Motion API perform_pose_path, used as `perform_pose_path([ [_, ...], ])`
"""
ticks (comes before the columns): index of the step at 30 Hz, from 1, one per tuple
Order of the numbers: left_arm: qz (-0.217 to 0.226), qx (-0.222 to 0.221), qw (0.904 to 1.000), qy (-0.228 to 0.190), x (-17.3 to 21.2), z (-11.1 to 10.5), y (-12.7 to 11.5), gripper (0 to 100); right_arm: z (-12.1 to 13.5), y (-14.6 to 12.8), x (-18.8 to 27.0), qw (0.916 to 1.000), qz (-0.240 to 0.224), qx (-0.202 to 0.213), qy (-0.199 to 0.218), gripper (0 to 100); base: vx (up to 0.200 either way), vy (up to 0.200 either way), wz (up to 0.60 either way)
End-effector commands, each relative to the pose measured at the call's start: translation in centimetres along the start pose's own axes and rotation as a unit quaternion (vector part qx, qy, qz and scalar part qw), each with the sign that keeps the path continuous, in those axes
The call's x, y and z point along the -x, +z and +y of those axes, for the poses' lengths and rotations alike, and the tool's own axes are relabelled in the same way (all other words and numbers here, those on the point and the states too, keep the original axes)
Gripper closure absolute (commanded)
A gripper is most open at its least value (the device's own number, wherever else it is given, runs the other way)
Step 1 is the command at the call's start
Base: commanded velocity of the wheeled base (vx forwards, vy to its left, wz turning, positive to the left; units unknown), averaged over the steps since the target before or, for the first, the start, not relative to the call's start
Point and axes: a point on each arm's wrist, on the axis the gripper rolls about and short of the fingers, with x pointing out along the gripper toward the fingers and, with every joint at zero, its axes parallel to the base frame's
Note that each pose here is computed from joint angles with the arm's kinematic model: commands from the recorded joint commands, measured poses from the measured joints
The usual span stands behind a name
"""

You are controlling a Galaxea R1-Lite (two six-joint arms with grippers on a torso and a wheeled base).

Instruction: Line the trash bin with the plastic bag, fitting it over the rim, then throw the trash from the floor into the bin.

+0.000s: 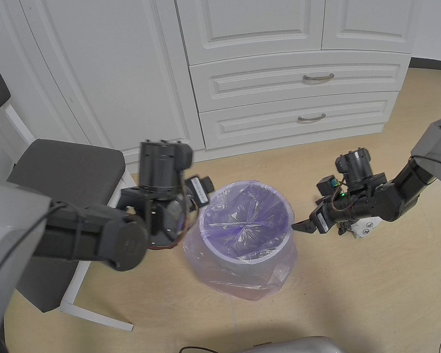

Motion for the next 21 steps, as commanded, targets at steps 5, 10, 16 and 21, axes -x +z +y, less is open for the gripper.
perform_pose_path([
  [5,-0.235,-0.064,0.9691,0.041,10.6,9.7,8.9,0,-4.6,1.6,14.0,0.9786,-0.152,-0.048,-0.13,0,0.0,0.0,0.0],
  [10,-0.262,-0.064,0.9619,0.043,12.9,10.5,9.8,0,-2.9,1.7,17.8,0.9693,-0.184,-0.078,-0.143,0,0.0,0.0,0.0],
  [16,-0.313,-0.076,0.9404,0.11,16.9,15.3,12.0,0,-1.8,1.0,20.6,0.9585,-0.188,-0.099,-0.19,0,0.0,0.0,0.0],
  [21,-0.333,-0.086,0.9329,0.107,19.7,16.5,11.9,0,-1.1,0.5,21.2,0.9513,-0.201,-0.1,-0.212,0,0.0,0.0,0.0],
])
